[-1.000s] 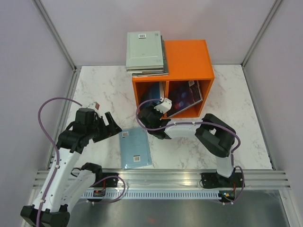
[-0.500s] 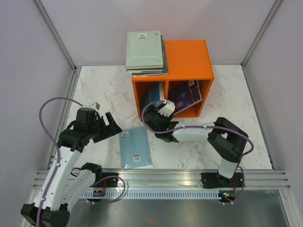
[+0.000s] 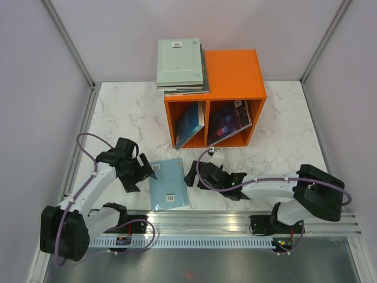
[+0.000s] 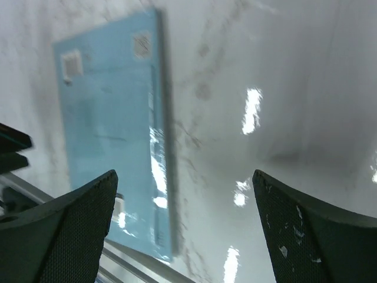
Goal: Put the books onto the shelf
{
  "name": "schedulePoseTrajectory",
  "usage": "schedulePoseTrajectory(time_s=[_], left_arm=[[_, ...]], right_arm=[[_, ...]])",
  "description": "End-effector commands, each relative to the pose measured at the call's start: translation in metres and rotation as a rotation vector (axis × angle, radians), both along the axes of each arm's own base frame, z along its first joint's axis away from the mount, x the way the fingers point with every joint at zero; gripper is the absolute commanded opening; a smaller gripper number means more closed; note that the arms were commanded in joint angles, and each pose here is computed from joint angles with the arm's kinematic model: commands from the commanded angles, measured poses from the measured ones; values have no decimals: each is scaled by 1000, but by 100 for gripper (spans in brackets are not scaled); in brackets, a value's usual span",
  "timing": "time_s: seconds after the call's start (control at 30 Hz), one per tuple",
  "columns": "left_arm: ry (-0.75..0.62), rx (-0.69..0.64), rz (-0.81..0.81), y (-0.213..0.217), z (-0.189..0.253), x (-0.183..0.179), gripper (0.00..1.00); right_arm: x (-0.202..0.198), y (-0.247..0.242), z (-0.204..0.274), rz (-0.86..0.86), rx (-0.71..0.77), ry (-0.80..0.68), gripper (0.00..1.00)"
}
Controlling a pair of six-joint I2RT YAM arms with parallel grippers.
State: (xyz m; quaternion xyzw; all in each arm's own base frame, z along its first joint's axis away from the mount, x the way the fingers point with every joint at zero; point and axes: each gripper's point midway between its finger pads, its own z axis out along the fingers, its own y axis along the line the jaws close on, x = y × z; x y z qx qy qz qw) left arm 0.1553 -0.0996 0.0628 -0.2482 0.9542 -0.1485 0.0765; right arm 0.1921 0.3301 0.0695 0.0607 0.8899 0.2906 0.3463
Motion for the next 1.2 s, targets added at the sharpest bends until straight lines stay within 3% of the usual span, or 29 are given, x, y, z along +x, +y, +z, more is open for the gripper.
schedulePoseTrajectory(time_s=[0.0, 0.3, 0.53, 0.67, 0.87, 1.07, 1.17], left_arm=[[-20, -38, 65, -8, -6, 15, 91], [98, -14, 106, -6, -55, 1, 91], [68, 2, 76, -9, -63, 15, 90], [56, -112, 54, -27, -68, 15, 88], [48, -167, 30, -34, -77, 7, 85], [-67, -287, -10, -51, -67, 18, 83], [-116, -338, -29, -57, -59, 22, 81]], right_arm=[[-31, 9, -13, 96, 132, 114, 98], [-56, 21, -67, 177, 171, 235, 98], [-65, 43, -85, 204, 279, 304, 92], [-68, 55, -80, 215, 341, 302, 89], [-74, 71, -60, 271, 458, 294, 88], [-85, 100, -26, 355, 758, 301, 78], [-91, 98, -21, 347, 808, 314, 74]])
